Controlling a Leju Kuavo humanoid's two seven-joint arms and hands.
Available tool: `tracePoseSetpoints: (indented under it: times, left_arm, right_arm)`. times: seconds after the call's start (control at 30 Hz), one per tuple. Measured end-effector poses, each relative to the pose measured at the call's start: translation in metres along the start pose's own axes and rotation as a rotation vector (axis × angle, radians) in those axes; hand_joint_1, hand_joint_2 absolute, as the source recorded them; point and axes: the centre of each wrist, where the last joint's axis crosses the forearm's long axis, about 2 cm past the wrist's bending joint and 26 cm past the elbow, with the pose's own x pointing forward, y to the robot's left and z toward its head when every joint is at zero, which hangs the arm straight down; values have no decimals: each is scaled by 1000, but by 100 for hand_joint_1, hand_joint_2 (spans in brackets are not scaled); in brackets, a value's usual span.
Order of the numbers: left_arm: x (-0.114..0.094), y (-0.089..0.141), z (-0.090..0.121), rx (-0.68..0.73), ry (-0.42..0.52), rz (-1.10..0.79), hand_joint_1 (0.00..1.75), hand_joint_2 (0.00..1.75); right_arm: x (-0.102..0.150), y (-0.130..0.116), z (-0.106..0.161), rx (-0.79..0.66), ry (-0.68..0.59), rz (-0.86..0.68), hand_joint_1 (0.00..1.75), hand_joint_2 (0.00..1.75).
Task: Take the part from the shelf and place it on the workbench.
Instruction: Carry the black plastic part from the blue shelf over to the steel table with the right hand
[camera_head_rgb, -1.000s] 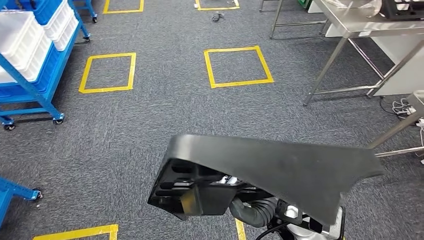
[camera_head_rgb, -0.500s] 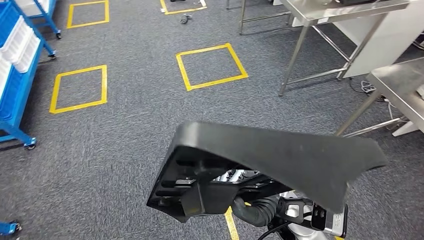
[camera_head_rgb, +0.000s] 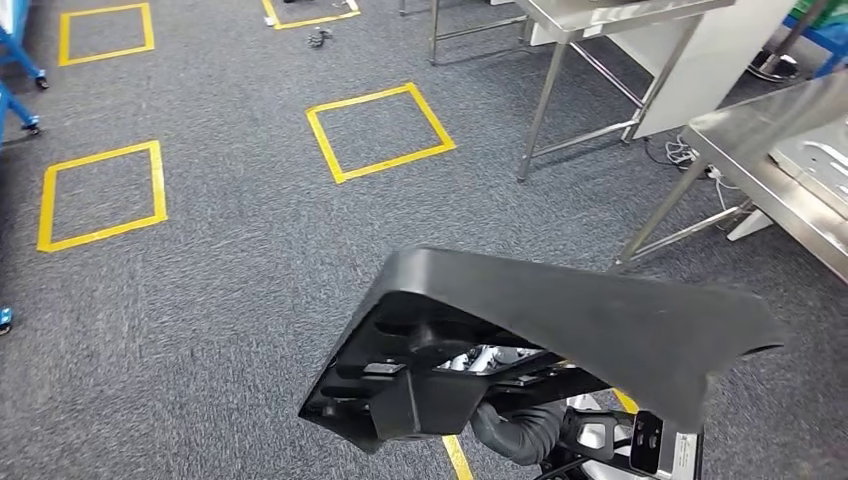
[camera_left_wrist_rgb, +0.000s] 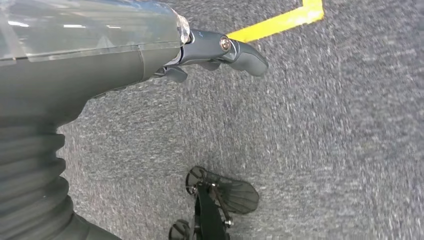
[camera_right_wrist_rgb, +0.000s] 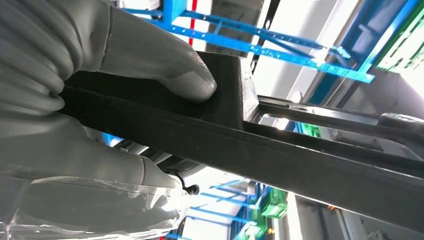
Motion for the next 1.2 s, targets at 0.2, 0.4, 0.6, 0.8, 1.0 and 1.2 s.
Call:
tracePoseSetpoints:
  times: [0.2,0.4,0.6,0.8,1.0,1.2]
  left_arm:
    - [3,-3,-1,-6,-15,-5,0,175]
    - [2,-2,0,-6,-15,-6,0,175]
    - [1,-2,0,-1,-15,-1,0,175]
    - [2,-3,0,1,-12,13,0,175]
    - [2,-2,0,-14,-8,30,0,175]
    - [4,-4,-1,-43,-4,44,0,175]
  right_arm:
    - [1,-2,-1,9,8,19,175,175]
    - [0,-2,-5,9,0,18,175,175]
    - [-2,-2,-2,14,1,6,175,175]
    - [-2,-4,-5,33,-14,1,175,175]
    - [-1,-11,-14,50,3,2,175,175]
    - [0,-16,-20,56,-3,6,175,175]
